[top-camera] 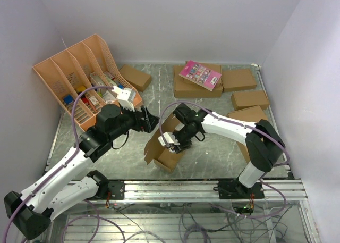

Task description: Fold the paper box

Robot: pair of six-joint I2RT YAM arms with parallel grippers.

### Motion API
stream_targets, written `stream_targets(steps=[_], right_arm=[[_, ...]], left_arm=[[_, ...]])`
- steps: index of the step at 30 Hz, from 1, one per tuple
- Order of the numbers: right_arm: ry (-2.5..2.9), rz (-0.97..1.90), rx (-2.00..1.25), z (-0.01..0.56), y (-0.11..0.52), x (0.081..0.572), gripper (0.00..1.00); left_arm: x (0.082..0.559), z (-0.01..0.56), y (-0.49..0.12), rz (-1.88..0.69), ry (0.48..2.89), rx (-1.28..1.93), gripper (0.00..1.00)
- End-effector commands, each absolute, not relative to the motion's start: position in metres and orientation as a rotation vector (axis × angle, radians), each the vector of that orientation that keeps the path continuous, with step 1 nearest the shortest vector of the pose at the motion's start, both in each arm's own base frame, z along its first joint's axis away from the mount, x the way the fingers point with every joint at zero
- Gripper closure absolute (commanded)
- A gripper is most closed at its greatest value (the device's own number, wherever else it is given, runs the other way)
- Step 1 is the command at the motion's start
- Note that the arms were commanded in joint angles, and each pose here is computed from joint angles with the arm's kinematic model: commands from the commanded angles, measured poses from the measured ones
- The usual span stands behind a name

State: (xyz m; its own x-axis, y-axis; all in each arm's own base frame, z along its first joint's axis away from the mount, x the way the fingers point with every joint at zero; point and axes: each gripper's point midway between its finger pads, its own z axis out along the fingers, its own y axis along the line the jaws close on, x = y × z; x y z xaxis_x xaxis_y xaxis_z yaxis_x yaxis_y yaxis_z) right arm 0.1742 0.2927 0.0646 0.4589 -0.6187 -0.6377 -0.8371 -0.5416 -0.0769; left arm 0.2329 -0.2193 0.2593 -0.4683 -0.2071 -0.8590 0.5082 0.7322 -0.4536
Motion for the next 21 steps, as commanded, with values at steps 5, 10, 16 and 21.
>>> stream_targets(steps=[5,10,16,21], right_arm=[[1.217,0.686,-2.282,0.079,0.289,0.185,0.45],[1.183,0.808,-2.243,0.100,0.275,0.177,0.40],[1.265,0.880,-1.867,0.172,0.239,0.228,0.40],[1.519,0.933,-1.526,0.196,0.240,0.280,0.01]], left_arm=[[0.220,0.248,-0.220,-0.886,1.922,0.276,0.03],[0.217,0.247,-0.228,-0.926,1.919,0.323,0.07],[0.215,0.250,-0.236,-0.938,1.934,0.381,0.12],[0.222,0.237,-0.234,-0.740,2.054,0.411,0.15]])
